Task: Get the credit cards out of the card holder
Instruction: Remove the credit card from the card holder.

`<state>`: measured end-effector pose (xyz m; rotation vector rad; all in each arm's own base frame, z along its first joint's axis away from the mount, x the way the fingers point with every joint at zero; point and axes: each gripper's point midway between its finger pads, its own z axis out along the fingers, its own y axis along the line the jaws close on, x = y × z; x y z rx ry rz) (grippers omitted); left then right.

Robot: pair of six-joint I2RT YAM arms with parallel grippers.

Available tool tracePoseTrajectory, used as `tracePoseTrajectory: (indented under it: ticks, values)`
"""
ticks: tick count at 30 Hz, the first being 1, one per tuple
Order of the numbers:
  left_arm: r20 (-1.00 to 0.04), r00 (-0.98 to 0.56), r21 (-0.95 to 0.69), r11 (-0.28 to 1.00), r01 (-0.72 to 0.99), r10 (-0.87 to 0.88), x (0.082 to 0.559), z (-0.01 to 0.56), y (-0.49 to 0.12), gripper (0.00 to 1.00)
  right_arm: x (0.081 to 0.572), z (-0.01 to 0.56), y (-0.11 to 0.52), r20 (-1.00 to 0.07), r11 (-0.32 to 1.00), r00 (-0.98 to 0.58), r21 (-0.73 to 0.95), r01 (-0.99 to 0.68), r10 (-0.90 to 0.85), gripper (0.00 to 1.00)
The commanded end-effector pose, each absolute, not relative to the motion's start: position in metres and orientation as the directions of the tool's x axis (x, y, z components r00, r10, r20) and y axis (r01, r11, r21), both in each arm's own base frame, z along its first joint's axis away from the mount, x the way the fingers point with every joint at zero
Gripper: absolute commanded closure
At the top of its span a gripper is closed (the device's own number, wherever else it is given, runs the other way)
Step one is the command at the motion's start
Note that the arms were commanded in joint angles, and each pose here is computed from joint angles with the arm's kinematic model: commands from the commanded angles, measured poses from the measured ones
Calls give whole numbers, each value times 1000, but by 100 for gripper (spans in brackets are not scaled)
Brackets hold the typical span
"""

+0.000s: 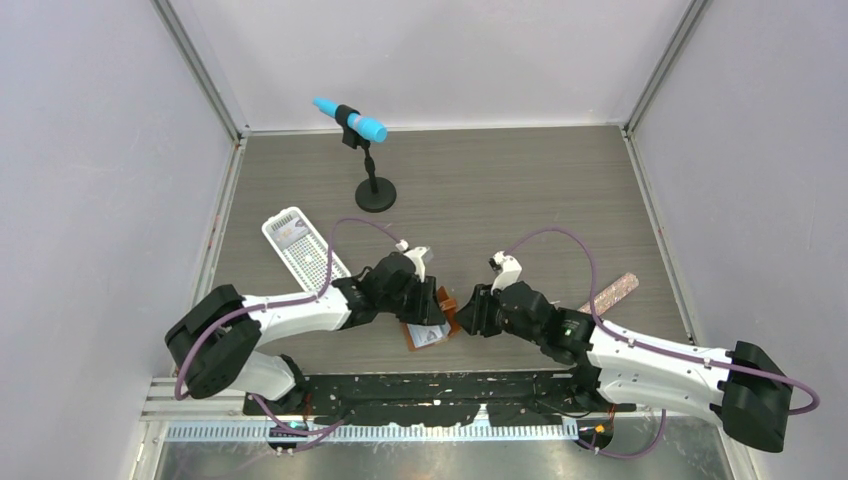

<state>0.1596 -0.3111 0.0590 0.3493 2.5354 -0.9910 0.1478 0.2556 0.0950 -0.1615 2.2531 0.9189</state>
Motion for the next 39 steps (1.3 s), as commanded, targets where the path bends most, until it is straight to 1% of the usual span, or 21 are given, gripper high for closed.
tracePoseTrajectory:
  ticks: [1,4,7,13,17,20,22,24,27,29,30,32,34,36,39]
  values:
    - [-509,-859,-609,680,408,58,177,84,-330,62,150,128,268,-666,689,-731,601,-406,150,62]
    - [-513,-855,-590,694,413,73,181,84,-331,62,148,133,273,-670,666,-727,611,-427,148,66]
    - [-536,-840,-568,701,431,83,188,87,-334,62,146,136,279,-668,646,-731,619,-446,136,67]
    - [-537,-836,-522,736,431,109,198,78,-336,62,147,136,286,-680,634,-723,614,-471,121,67]
    - [-523,-843,-512,745,428,125,201,72,-341,62,155,131,286,-710,659,-696,575,-486,107,67]
    - [-523,-843,-506,750,426,126,204,73,-342,62,165,124,280,-737,711,-670,518,-476,88,67]
    - [-523,-843,-506,751,424,124,204,73,-342,62,172,122,274,-757,746,-650,469,-473,64,64]
    - [-519,-845,-506,752,422,125,203,72,-340,62,175,122,267,-773,771,-632,431,-468,48,57]
    - [-510,-851,-504,758,415,126,201,68,-338,61,182,130,252,-802,804,-595,381,-457,41,51]
    - [-504,-855,-501,764,407,125,200,65,-336,61,186,131,242,-812,824,-582,353,-443,35,45]
    - [-501,-857,-501,765,404,125,199,64,-336,62,188,131,239,-815,828,-579,346,-441,33,39]
    - [-497,-859,-505,763,403,125,198,63,-335,61,194,128,229,-816,846,-578,319,-428,16,32]
    - [-497,-859,-507,762,402,123,197,63,-334,62,196,125,227,-814,841,-581,307,-445,-10,27]
    - [-498,-859,-505,765,400,121,196,63,-332,61,196,123,231,-808,821,-588,308,-481,-42,25]
    - [-495,-860,-502,769,396,120,197,61,-332,62,193,118,241,-798,775,-595,317,-547,-93,25]
